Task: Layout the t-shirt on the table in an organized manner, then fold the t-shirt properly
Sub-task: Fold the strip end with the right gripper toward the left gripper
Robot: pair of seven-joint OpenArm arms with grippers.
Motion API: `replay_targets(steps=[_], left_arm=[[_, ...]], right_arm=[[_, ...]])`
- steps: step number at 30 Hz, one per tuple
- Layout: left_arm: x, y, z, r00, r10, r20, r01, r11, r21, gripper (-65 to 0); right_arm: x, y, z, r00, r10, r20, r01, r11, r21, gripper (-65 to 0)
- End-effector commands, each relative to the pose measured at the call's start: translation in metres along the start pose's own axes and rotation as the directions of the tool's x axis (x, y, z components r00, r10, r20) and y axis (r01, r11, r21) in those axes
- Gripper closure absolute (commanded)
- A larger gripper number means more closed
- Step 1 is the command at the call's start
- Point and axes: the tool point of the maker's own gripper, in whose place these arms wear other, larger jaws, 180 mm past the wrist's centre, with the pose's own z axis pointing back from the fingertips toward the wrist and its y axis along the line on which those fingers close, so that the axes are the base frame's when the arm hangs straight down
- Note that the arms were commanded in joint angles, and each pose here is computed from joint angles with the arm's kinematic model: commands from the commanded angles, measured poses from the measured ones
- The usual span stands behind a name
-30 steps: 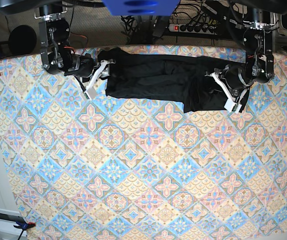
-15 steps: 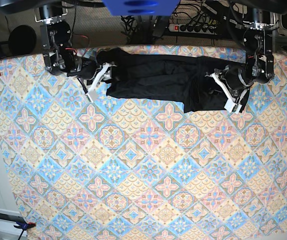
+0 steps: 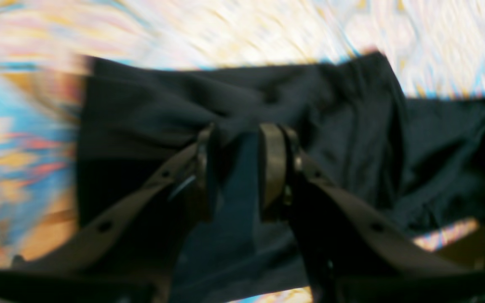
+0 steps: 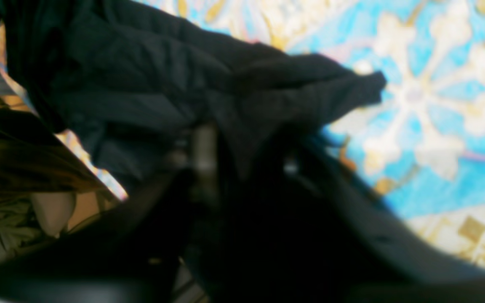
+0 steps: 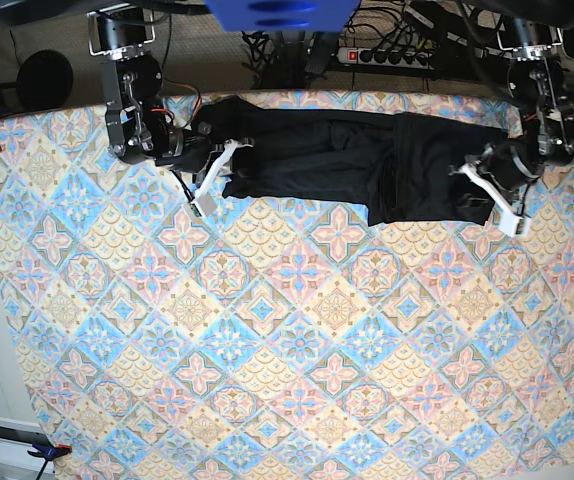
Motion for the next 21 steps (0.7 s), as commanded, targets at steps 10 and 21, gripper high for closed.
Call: replay_targets(steps=[10,21], left_arm=[[0.036,0.027,0.031,0.982,0.086,0.170,-0.092,0.995,0.028,-14.2],[0.042,0.031,0.034,0.974,0.081,0.210,-0.092,0.995,0.042,-14.2]], right_arm=[[-0.038,-0.003,0.001,0.990,-0.015,-0.137,0.012,1.000,-0.021,-2.8],[-0.009,-0.053,0.032,0.992,-0.123,0.007,0.122,0.984,-0.132,0.0]])
